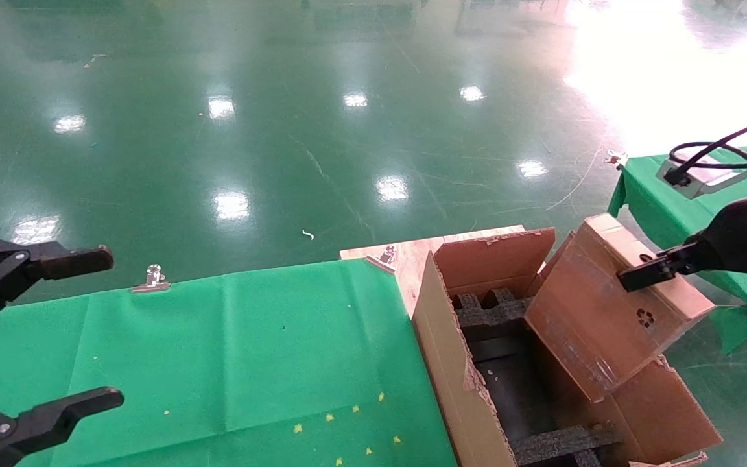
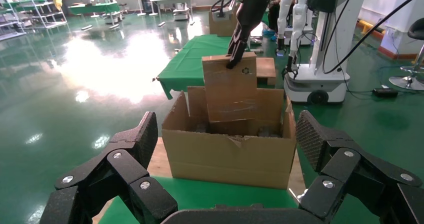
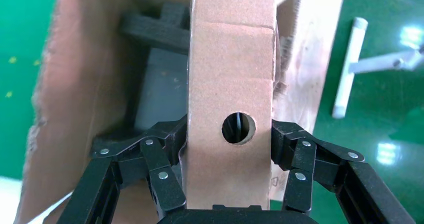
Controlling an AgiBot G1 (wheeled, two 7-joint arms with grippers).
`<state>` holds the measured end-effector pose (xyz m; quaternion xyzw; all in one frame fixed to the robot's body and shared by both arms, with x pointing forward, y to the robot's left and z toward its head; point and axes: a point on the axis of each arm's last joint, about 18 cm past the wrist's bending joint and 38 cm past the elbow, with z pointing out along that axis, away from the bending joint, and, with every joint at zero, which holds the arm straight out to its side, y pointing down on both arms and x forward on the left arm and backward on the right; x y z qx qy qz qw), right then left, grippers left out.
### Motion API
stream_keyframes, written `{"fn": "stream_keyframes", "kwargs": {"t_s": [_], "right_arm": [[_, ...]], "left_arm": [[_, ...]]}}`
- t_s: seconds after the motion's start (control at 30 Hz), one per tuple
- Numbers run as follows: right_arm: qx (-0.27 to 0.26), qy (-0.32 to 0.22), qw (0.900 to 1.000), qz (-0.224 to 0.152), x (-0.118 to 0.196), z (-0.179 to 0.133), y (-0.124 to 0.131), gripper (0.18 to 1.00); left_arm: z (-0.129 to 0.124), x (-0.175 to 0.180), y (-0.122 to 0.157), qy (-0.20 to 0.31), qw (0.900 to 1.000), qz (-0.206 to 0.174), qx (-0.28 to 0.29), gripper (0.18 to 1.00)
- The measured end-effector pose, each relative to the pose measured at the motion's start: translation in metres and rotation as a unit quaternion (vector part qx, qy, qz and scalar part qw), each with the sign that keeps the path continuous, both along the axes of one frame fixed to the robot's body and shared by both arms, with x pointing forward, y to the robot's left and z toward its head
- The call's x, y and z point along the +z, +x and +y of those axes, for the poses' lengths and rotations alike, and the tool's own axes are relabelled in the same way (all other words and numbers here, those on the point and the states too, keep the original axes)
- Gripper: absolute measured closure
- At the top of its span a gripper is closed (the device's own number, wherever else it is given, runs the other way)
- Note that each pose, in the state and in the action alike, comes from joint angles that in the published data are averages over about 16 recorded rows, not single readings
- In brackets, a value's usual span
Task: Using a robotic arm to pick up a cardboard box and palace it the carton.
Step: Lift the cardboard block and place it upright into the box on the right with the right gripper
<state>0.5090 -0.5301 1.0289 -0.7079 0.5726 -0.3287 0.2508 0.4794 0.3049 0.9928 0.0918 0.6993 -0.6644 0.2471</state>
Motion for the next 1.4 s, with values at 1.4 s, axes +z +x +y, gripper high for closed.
{"fn": "stream_keyframes", "kwargs": {"t_s": [1.4], "right_arm": [[-0.085, -0.044, 0.995, -0.011, -0.063, 0.019, 0.028, 0.820]], "left_arm": [[0.000, 0.000, 0.000, 0.000, 1.0000, 0.000, 0.000, 0.184]]}}
